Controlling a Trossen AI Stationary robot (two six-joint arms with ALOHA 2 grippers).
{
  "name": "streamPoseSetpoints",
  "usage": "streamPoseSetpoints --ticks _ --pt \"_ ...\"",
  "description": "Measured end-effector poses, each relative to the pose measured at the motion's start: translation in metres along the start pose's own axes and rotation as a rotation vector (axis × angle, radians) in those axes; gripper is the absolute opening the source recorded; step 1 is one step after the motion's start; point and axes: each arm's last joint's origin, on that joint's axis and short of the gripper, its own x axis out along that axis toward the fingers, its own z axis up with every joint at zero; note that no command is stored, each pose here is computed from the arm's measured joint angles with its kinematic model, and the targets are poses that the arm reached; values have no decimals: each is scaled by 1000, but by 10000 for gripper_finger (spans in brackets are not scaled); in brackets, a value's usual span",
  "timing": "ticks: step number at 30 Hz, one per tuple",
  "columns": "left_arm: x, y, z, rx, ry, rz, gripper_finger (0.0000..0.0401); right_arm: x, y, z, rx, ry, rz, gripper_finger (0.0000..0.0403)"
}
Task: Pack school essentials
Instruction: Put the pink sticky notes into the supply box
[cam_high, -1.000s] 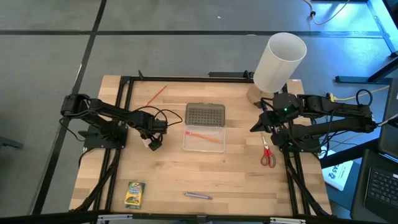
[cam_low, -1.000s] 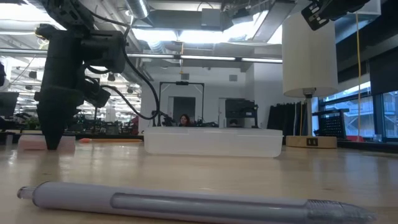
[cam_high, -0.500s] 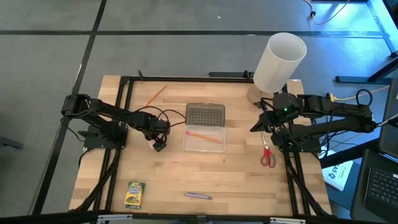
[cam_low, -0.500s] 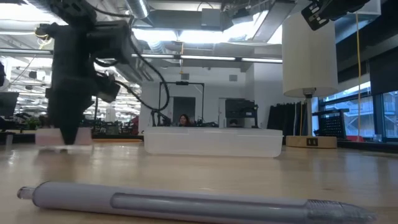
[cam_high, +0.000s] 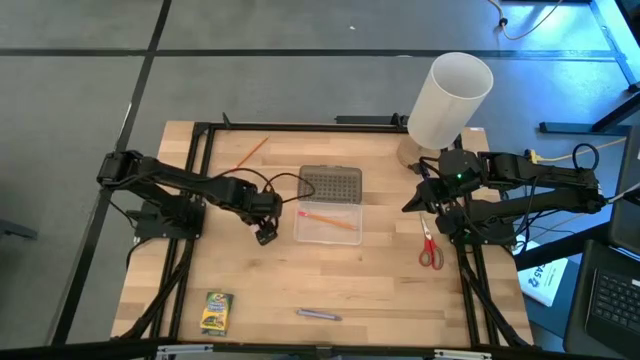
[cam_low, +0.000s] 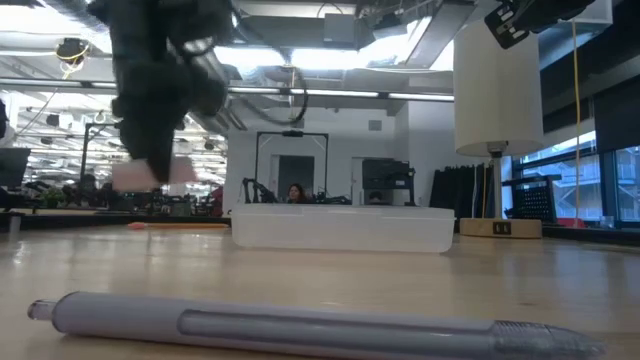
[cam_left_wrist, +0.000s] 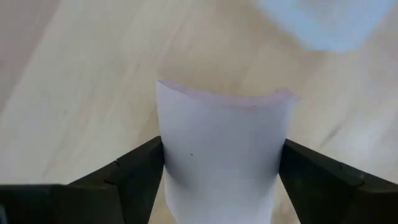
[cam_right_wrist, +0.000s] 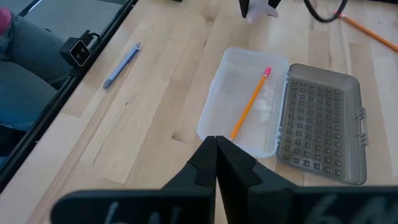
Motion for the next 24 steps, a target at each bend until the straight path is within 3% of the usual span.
streamPoseSetpoints --ticks 12,24 --pt "-38 -35 24 233 -258 -42 290 0 0 0 0 0 0 12" --pt "-21 -56 46 416 -444 -62 290 0 0 0 0 -1 -1 12"
